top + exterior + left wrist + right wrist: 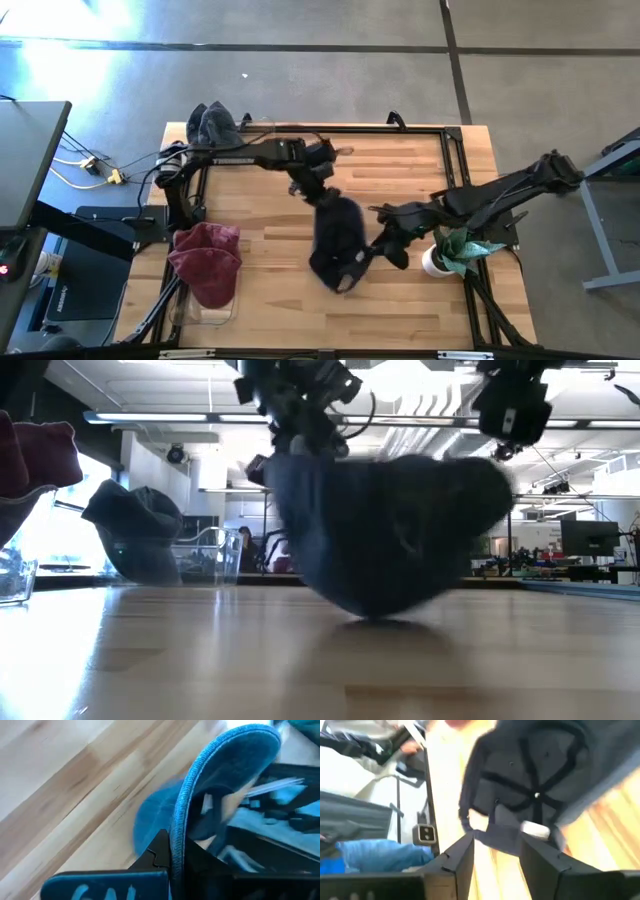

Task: Pick & Place hat
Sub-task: Put the blue cap into the top transparent bin

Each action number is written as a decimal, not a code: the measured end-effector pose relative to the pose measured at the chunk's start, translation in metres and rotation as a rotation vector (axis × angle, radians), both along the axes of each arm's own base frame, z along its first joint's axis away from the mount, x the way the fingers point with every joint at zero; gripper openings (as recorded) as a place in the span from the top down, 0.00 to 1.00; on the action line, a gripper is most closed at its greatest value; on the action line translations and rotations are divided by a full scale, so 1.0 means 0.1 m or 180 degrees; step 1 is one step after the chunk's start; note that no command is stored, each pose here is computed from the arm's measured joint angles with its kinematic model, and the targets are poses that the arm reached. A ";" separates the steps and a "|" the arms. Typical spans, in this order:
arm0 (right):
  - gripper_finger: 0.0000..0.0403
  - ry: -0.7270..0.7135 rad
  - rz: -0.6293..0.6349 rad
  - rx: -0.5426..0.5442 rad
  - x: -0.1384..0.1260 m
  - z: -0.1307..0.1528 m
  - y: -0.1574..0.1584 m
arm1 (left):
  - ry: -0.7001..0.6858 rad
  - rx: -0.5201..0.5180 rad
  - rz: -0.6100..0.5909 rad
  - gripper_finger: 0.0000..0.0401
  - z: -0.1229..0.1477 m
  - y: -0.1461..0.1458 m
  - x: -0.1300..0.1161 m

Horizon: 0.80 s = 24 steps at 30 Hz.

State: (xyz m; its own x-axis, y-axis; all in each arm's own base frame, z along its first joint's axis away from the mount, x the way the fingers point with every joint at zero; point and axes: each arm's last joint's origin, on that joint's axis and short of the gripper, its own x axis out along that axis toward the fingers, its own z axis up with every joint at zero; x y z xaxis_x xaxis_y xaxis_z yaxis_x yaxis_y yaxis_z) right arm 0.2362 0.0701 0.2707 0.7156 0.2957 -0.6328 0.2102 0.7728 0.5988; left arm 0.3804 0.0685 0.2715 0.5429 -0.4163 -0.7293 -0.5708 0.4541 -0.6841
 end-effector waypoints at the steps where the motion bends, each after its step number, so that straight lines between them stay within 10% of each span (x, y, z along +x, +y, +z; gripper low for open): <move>1: 0.63 -0.0056 -0.0015 -0.0014 -0.04 0.04 0.00 | -0.0064 -0.0060 0.0006 1.00 -0.02 0.08 0.02; 13: 0.58 -0.0205 -0.0321 -0.0163 -0.16 0.14 0.05 | -0.0172 -0.0025 0.0015 0.98 -0.46 0.42 0.23; 24: 0.54 -0.0119 0.0090 -0.0585 -0.16 0.04 0.16 | -0.0374 -0.0029 0.0203 0.64 -0.39 0.81 0.14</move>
State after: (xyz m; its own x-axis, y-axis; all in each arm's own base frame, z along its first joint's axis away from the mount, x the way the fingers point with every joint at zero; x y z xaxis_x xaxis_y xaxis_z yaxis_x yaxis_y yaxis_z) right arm 0.2204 0.0858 0.2742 0.7328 0.1978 -0.6511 0.1670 0.8753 0.4539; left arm 0.3943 0.1496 0.2325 0.6499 -0.3846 -0.6555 -0.5140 0.4129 -0.7519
